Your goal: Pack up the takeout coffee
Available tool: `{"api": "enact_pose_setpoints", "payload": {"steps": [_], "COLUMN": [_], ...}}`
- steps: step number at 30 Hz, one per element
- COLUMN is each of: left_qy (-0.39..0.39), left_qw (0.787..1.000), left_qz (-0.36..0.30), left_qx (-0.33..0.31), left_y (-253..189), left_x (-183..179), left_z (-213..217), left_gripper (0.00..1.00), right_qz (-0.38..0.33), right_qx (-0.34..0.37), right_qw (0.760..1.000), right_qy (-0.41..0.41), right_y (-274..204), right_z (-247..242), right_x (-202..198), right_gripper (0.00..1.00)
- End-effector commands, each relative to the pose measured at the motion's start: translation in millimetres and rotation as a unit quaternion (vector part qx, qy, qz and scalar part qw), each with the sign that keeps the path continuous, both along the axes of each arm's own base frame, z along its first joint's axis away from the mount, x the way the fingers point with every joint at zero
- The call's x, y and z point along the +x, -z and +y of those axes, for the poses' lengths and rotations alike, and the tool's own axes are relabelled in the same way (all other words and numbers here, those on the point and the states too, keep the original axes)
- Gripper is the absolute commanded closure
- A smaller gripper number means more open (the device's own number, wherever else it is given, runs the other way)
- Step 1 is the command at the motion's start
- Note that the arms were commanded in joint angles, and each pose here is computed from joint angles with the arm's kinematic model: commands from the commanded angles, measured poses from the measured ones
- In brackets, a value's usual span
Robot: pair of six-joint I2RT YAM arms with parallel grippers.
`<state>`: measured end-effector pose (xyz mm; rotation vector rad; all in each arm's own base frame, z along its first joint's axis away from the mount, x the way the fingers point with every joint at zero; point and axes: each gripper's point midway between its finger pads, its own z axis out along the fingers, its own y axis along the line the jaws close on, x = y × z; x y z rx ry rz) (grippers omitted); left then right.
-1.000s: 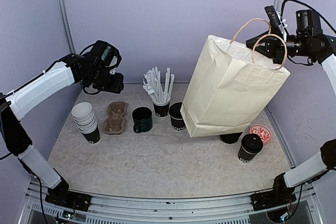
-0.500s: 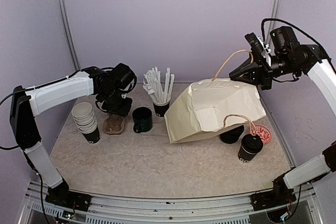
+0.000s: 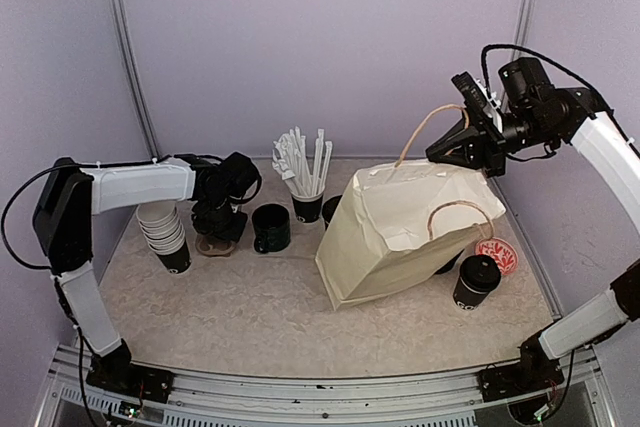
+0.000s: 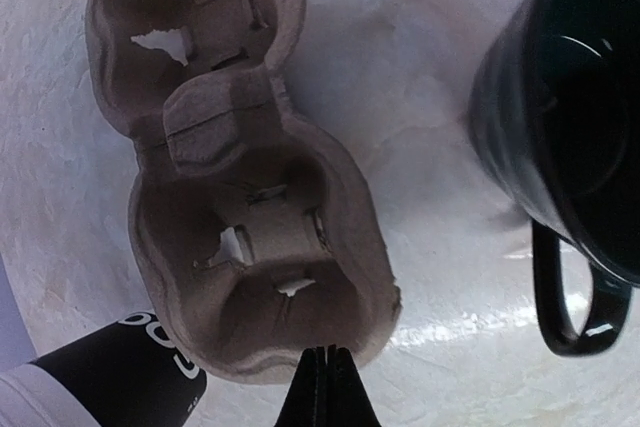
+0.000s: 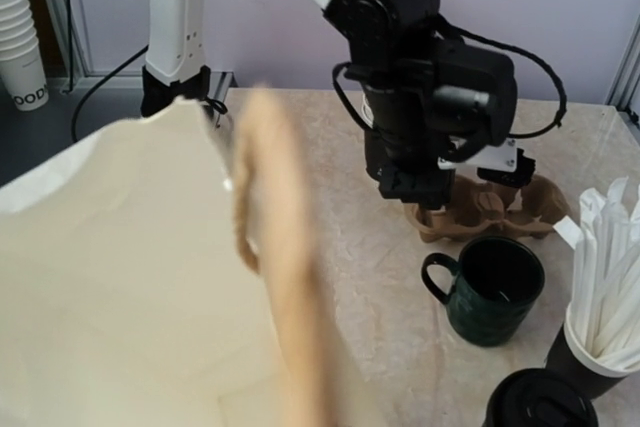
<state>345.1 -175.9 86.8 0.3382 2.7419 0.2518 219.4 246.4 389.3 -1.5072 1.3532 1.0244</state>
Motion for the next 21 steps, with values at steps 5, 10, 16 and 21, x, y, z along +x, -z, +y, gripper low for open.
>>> {"api": "enact_pose_setpoints", "payload": {"steps": [5, 10, 16, 21], "left_qy": [0.004, 0.013, 0.019, 0.045], "left_qw": [1.0, 1.0, 0.999, 0.996], "left_qz": [0.002, 0.025, 0.044, 0.07], "left_qx": [0.007, 0.008, 0.006, 0.01], "left_y": [35, 53, 59, 62], "left_x": [15, 8, -15, -51], "left_z": [10, 7, 3, -10], "left_gripper": [1.0, 1.0, 1.0, 0.99], "right_qz": [0.004, 0.007, 0.009, 0.011], "right_qx": [0.004, 0.002, 0.002, -0.002], "right_qw": [1.0, 1.0, 1.0, 1.0], "right_qy": [-0.009, -0.007, -0.007, -0.005], "right_y": [4, 8, 9, 13], "right_z": [6, 8, 10, 11], "right_x": [2, 7, 10, 14], "right_gripper": [1.0, 1.0, 1.0, 1.0]}}
